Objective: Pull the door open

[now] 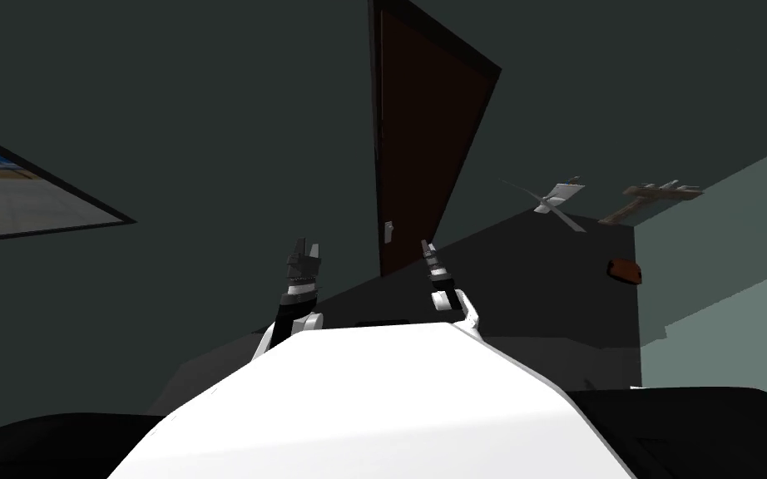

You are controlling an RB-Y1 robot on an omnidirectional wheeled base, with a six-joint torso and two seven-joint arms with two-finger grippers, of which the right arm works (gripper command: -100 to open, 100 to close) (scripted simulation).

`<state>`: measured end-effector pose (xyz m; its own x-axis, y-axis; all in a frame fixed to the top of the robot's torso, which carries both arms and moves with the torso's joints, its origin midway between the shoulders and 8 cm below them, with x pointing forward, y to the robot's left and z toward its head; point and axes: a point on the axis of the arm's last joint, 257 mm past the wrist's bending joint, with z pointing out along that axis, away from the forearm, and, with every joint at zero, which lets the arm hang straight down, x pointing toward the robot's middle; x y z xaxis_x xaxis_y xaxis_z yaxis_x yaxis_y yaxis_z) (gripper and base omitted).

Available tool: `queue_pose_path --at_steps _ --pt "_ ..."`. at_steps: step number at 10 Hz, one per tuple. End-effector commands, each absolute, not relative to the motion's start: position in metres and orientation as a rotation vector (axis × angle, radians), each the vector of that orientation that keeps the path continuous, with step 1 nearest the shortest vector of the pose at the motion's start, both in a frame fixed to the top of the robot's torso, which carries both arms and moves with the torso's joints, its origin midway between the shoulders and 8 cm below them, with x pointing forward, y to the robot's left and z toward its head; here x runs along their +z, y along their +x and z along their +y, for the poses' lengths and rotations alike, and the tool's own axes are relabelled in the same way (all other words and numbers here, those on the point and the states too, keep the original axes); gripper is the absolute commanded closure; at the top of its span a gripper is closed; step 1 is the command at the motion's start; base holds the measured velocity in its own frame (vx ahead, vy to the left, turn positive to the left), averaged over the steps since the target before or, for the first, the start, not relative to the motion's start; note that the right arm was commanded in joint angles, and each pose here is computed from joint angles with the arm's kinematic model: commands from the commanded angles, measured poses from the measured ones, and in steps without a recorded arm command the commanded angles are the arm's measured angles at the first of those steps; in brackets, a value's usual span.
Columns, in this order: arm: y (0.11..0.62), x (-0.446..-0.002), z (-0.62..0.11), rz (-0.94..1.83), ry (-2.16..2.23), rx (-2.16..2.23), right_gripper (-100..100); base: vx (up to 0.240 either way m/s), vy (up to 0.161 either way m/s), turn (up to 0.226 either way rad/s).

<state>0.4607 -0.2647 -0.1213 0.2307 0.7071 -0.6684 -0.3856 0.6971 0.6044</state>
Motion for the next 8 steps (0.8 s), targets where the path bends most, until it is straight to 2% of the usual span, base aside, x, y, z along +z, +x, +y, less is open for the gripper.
queue_pose_path --at_steps 1,8 --pt "0.465 -0.134 -0.265 1.130 0.335 0.750 -100 0.070 0.010 0.037" --pt "0.494 -0.193 -0.271 1.293 0.193 0.574 -100 0.093 0.016 0.094"
